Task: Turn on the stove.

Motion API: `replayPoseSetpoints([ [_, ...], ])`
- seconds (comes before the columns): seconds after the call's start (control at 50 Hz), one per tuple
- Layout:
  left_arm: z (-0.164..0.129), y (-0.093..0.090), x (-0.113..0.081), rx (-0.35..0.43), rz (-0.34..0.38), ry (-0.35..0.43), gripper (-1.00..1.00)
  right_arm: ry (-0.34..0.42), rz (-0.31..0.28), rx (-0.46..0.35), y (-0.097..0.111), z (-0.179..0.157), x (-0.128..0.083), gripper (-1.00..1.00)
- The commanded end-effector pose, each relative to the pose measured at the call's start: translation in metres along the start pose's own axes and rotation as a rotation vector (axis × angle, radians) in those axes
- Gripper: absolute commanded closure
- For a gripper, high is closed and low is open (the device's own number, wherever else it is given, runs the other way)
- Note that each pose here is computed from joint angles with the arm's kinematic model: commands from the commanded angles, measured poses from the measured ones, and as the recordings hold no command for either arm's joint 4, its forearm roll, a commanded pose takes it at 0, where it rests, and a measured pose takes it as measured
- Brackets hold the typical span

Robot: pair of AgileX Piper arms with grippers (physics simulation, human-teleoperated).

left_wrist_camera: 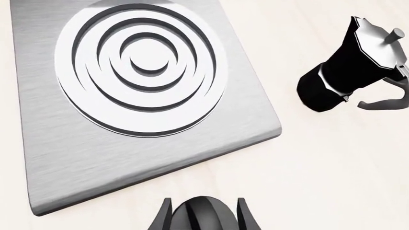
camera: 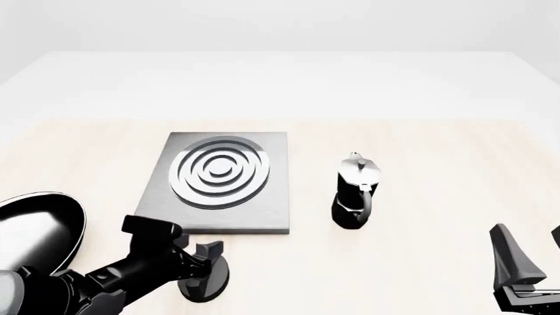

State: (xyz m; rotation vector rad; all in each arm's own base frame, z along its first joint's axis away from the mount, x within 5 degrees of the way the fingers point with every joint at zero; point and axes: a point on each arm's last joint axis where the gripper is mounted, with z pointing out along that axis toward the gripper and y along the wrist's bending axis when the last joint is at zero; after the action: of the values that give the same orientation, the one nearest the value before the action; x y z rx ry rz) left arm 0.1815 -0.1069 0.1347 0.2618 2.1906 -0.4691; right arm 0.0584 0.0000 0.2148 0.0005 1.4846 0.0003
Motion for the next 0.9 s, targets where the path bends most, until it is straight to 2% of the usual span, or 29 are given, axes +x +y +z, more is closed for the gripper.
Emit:
replayPoseSetpoints([
  [0.02,0.007,0.000,0.004,0.001,-0.021,0.018,-1.00,0.000,0.000,0.000,0.000,0.000,0.000,-1.00],
  [0.66,0.017,0.005,0.021,-0.019,-0.094,0.063,-1.00,0.000,0.000,0.000,0.000,0.000,0.000,-1.00],
  [0.78,0.013,0.012,0.016,-0.043,-0.101,0.043,-1.00,0.000,0.000,0.000,0.000,0.000,0.000,-1.00],
  [0.9,0.006,0.028,0.010,-0.101,-0.114,0.010,-1.00,0.000,0.000,0.000,0.000,0.000,0.000,-1.00],
])
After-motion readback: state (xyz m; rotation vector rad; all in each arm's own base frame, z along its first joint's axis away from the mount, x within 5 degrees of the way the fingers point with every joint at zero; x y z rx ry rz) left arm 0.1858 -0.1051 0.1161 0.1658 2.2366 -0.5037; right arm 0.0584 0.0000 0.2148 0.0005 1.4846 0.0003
